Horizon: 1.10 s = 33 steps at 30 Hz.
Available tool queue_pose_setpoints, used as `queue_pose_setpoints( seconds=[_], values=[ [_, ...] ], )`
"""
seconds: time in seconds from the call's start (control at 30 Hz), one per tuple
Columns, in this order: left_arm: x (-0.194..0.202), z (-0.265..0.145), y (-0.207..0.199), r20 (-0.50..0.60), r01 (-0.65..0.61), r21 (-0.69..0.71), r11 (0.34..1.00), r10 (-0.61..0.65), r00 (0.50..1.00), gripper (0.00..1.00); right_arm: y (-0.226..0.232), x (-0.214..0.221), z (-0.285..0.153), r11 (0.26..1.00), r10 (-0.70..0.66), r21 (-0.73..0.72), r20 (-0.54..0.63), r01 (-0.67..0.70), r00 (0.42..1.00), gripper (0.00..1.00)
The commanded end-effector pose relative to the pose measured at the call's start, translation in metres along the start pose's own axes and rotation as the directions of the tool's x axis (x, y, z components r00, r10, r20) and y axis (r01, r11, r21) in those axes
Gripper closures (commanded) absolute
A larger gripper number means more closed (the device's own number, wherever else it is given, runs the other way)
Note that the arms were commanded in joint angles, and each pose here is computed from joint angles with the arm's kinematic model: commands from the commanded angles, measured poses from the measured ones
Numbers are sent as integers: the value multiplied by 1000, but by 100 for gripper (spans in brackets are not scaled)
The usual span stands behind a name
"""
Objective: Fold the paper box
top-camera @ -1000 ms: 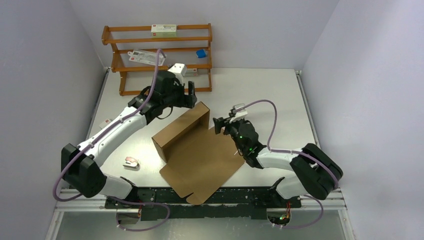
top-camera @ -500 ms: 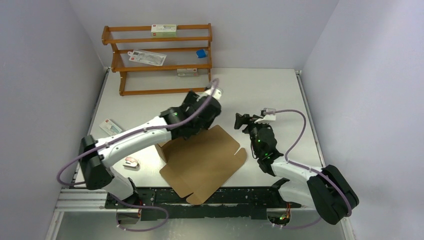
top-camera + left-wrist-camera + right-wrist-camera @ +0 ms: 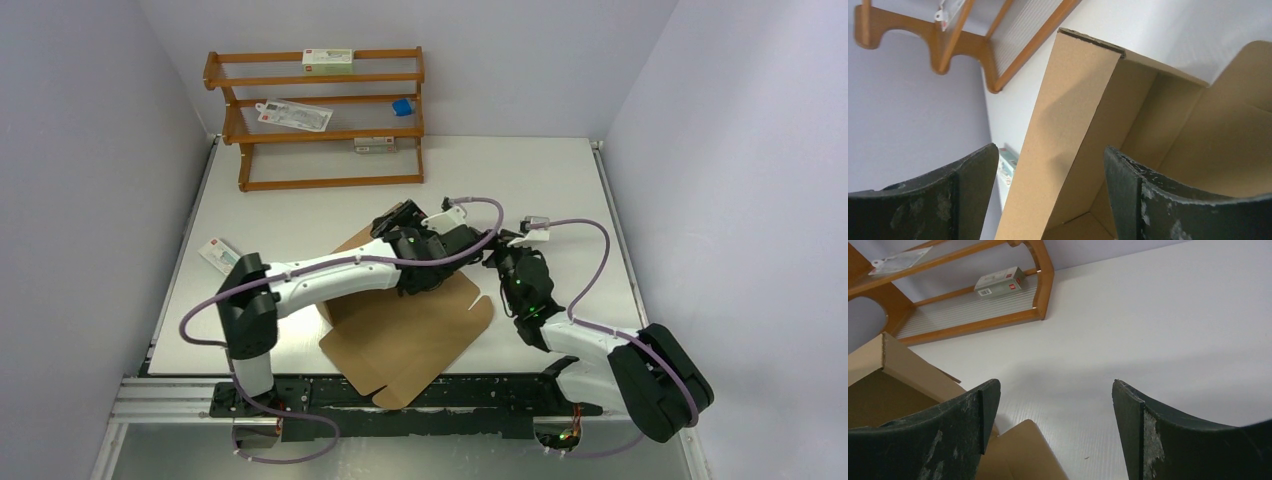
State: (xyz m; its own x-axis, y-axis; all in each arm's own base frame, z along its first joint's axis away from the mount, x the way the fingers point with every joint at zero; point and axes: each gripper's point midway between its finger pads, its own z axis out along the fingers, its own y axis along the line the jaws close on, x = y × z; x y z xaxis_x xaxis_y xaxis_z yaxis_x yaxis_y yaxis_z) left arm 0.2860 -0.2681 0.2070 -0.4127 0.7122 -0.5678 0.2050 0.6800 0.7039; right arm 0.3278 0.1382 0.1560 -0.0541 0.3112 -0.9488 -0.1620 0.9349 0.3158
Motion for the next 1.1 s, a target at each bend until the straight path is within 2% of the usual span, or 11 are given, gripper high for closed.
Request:
queue_pose_setpoints(
  seconds=[0.0,0.17,0.37,0.7,0.9,1.07],
  values=[
    [6,5,10,-42,-130,-156,979,125,991,20,-1,-9,-2,1000,19,-4,47,-18,999,14],
    [10,13,4,-58,-176,-201,964,168,984,29,-1,-10,-2,1000,21,-10,52,-21,998,14],
    [9,20,4,-62,-174,-224,959,165,984,58,-2,-14,-4,1000,21,-8,66,-20,998,15],
    [5,25,30,-61,-76,-231,970,64,996,85,15,-32,-6,997,40,-68,70,-35,997,17],
    [7,37,49,-90,21,-156,988,-35,995,91,40,-76,-18,988,48,-153,78,-36,996,17],
    [16,60,74,-142,198,-30,980,-200,969,92,66,-120,-35,967,15,-254,81,6,997,17]
  ],
)
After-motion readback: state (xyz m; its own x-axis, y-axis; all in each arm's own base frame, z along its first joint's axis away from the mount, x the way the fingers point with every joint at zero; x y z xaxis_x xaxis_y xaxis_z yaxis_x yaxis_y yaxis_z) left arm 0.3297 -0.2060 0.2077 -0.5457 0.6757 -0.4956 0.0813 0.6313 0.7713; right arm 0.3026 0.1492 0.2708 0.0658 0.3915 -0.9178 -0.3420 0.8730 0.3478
